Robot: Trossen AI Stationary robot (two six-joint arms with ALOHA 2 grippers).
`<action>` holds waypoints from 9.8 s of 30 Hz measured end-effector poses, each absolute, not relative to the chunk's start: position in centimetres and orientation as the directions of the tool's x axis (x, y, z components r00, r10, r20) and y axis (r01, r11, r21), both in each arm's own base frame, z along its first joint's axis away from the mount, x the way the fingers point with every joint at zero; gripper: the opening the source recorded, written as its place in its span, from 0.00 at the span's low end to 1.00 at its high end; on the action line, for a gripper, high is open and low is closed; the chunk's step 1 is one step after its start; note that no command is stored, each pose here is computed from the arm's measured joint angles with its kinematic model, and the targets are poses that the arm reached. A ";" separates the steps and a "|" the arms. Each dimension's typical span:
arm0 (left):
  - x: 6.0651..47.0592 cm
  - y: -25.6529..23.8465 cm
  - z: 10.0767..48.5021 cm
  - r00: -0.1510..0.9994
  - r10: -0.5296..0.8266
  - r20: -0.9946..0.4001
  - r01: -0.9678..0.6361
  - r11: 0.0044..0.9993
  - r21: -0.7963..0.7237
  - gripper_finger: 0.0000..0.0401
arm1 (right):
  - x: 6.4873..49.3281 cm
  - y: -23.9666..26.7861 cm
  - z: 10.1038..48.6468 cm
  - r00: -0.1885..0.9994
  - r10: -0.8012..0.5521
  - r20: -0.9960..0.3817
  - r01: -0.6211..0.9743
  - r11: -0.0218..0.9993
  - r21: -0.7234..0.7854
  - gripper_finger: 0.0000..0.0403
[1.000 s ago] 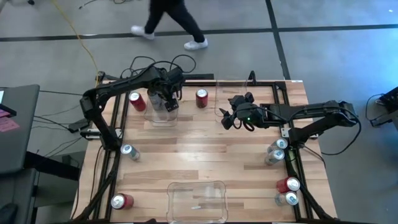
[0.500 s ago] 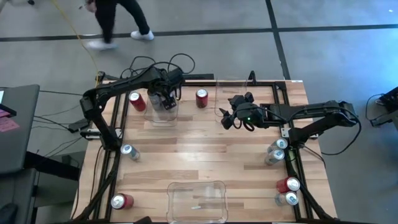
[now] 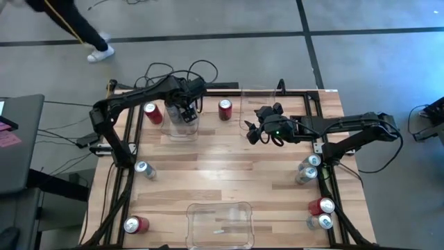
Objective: Sort soda cans
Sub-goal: Adjust the white-blue soda can in the top left transparent bin, then put the right center blue soda can into the top right transparent bin
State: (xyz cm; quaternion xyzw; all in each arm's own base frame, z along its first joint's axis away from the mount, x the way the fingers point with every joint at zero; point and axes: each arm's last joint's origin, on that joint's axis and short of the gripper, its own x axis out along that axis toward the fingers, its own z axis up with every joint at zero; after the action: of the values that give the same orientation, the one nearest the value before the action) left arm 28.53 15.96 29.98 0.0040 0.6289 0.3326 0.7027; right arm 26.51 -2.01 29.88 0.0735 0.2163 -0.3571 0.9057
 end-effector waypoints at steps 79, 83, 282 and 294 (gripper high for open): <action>20.8 1.8 22.0 0.427 0.621 -0.657 -0.725 0.669 0.161 0.71 | 42.8 -10.9 26.9 0.666 -0.127 -0.735 0.322 0.938 0.129 0.00; 21.0 2.6 22.0 0.447 0.582 -0.679 -0.733 0.674 0.095 0.53 | 42.2 -10.5 29.2 0.717 -0.145 -0.682 0.305 0.945 0.120 0.00; 15.8 3.3 28.5 0.976 0.217 -0.031 -0.206 0.956 0.211 0.27 | 13.1 -0.2 32.1 0.112 -0.115 -0.987 0.936 0.345 0.066 0.67; 15.7 3.3 27.8 0.971 0.214 -0.106 -0.187 0.957 0.223 0.27 | 13.1 1.4 32.0 0.117 -0.053 -0.992 0.857 0.509 0.074 0.73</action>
State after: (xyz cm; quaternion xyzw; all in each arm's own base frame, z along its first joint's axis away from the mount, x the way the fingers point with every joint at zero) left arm 15.66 3.28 27.82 0.1065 0.0647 0.1015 0.9870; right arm 13.10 1.38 32.03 0.3544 0.5675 -0.3460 0.6578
